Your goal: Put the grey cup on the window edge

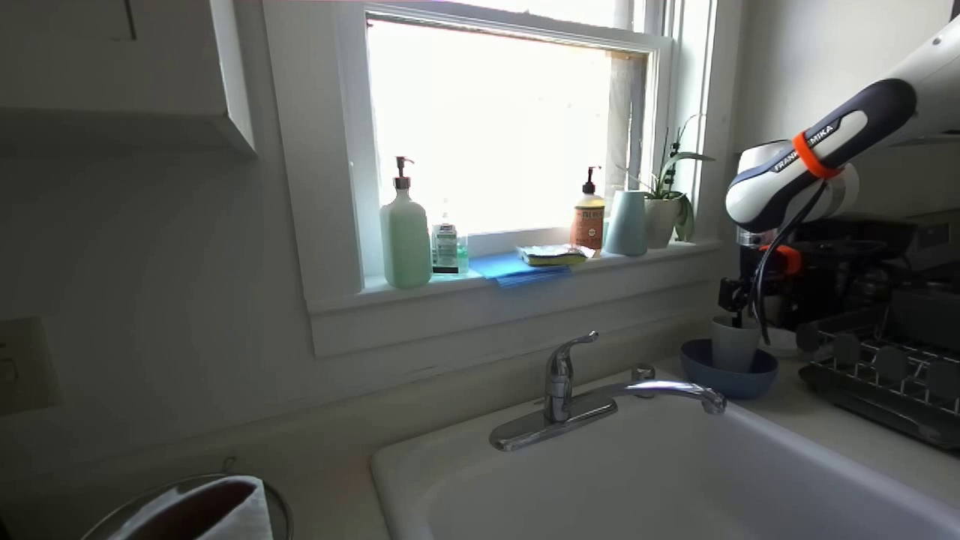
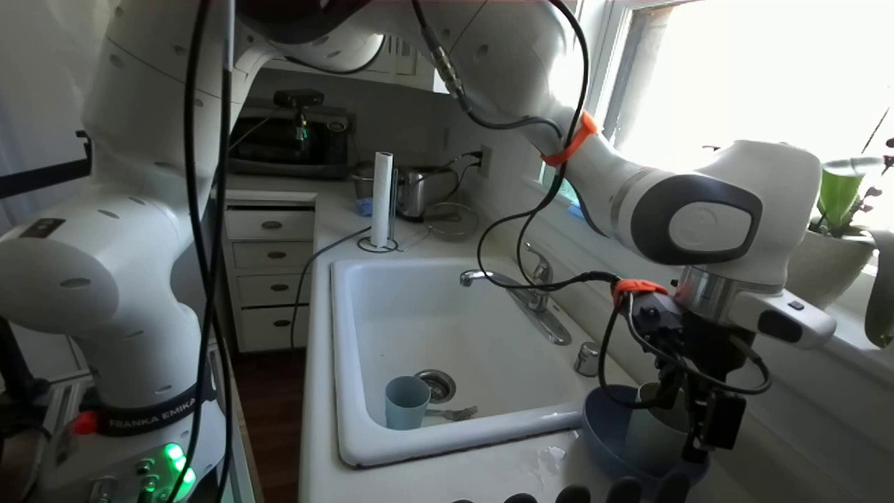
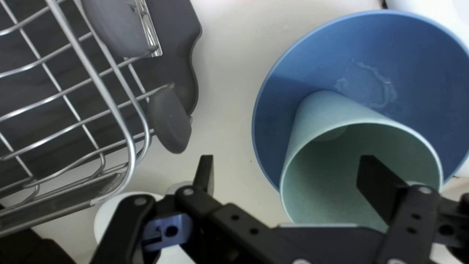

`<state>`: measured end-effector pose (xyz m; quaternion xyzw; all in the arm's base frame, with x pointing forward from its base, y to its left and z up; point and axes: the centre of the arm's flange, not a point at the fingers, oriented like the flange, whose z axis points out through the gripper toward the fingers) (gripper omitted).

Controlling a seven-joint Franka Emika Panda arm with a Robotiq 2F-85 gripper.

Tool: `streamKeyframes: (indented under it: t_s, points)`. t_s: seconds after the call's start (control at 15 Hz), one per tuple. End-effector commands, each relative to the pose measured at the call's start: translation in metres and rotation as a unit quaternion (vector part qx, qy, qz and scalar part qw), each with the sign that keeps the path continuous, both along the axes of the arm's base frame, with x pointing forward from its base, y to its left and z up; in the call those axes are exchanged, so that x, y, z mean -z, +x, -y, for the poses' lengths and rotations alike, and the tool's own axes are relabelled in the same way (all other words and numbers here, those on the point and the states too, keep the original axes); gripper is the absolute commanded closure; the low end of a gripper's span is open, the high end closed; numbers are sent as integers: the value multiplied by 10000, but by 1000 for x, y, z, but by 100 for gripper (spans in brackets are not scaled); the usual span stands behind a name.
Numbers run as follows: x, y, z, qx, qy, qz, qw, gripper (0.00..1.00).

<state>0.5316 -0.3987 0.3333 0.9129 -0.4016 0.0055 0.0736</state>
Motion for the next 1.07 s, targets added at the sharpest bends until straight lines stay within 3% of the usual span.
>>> streamKeyframes:
  t_s: [0.0, 0.07, 0.73, 1.0]
  points:
    - [9, 8, 7, 339, 349, -49, 9988, 9]
    - [11, 9, 6, 391, 426, -78, 9983, 26]
    - [9, 13, 8, 572, 857, -138, 9946, 97]
    - [-9, 19, 11, 575, 941, 38, 9939, 99]
